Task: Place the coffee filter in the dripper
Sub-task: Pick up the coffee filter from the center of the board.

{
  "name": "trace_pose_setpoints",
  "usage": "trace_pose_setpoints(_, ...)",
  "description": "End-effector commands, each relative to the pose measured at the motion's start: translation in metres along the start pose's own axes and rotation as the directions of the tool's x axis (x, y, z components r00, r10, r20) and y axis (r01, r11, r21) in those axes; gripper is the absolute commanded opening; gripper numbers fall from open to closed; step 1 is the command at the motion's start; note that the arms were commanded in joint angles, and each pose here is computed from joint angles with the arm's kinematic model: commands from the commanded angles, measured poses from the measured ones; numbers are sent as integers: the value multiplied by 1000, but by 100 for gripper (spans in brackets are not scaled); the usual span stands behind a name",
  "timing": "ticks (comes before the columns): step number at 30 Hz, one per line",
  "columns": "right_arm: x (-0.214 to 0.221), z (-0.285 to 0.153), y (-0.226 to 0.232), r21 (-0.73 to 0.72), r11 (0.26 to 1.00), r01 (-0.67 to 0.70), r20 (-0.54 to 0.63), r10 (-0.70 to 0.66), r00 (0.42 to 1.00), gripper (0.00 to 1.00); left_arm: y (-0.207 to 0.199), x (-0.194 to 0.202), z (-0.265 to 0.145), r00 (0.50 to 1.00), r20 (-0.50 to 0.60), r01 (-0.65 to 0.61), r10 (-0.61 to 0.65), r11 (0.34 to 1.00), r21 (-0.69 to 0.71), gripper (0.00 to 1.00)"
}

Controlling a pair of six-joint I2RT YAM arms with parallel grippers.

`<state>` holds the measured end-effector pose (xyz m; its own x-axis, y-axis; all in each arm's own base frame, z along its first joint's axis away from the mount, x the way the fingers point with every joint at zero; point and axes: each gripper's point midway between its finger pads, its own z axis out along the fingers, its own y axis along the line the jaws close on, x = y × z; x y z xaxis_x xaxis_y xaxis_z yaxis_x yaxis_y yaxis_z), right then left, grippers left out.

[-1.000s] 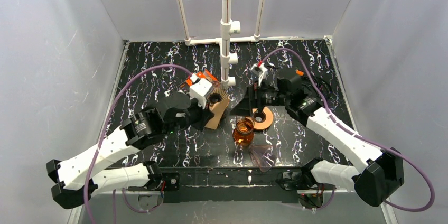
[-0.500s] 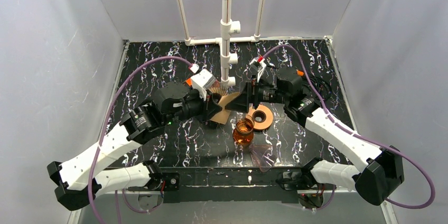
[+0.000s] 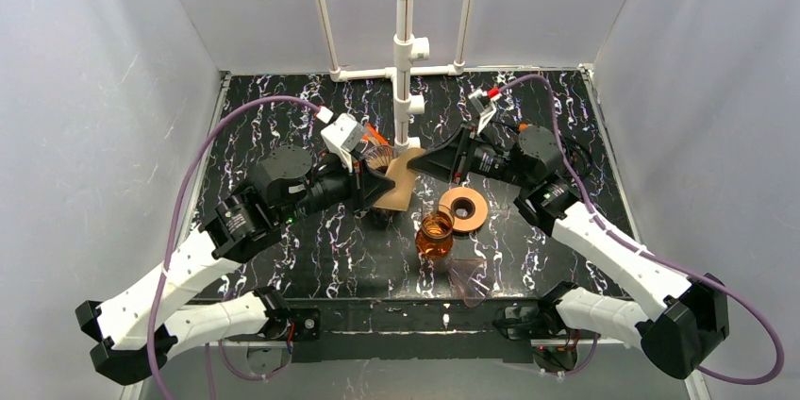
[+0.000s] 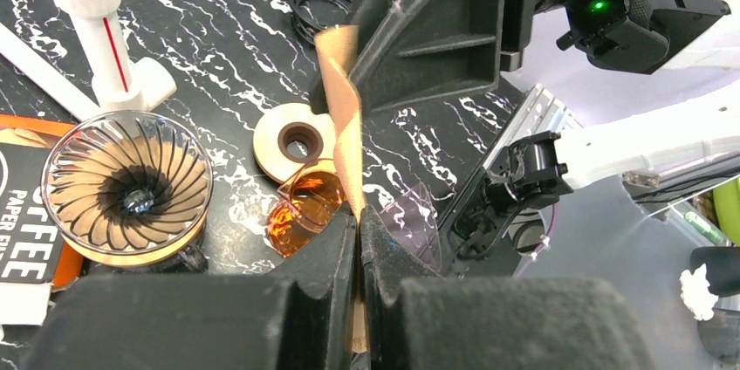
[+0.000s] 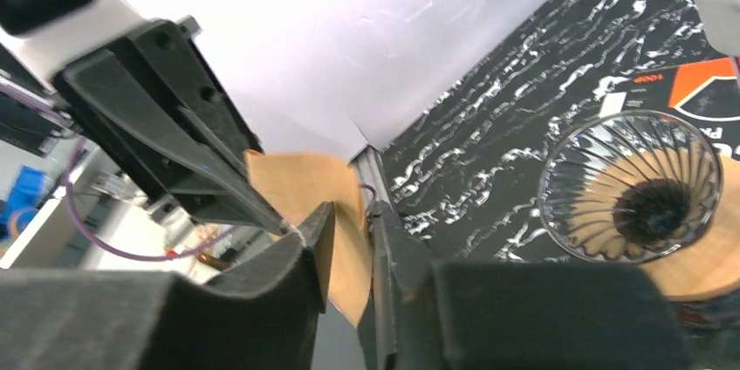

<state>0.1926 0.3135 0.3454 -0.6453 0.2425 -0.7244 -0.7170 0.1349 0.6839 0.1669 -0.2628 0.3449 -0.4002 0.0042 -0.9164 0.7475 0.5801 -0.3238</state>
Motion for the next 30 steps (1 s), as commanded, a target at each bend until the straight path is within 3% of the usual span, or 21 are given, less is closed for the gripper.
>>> trace_pose_setpoints(1,-24,-4,24,-60,997,47,100,-41,994,22,-2,-7,-4,999,42,28,-29,1000,13,3)
trace_pose_setpoints(6,-25,-3,23,-57,998,41,100,-35,994,3,3,-6,-4,998,48,47,-46,999,-7,2)
trace_pose_setpoints(8,-25,-3,23,-56,997,44,102,-38,994,1,5,-7,-6,997,52,50,-49,999,-16,7)
trace_pose_setpoints(11,-27,-6,22,-39,998,48,111,-43,993,1,15,-2,-8,999,26,48,-46,996,-71,70)
trace_pose_setpoints(12,-29,-6,20,-25,998,52,113,-49,992,1,24,-1,-9,999,19,50,-48,991,-121,84)
trace_pose_setpoints(14,-33,-8,14,17,997,70,118,-72,990,1,40,7,-14,997,-21,74,-80,975,-209,95)
trace_pose_setpoints(23,-56,-17,4,196,964,179,108,-202,973,1,56,24,-26,929,-41,338,-367,891,-302,98)
trace_pose_setpoints(30,-64,-15,11,190,964,187,111,-210,971,1,30,18,-16,855,35,519,-518,853,-58,98)
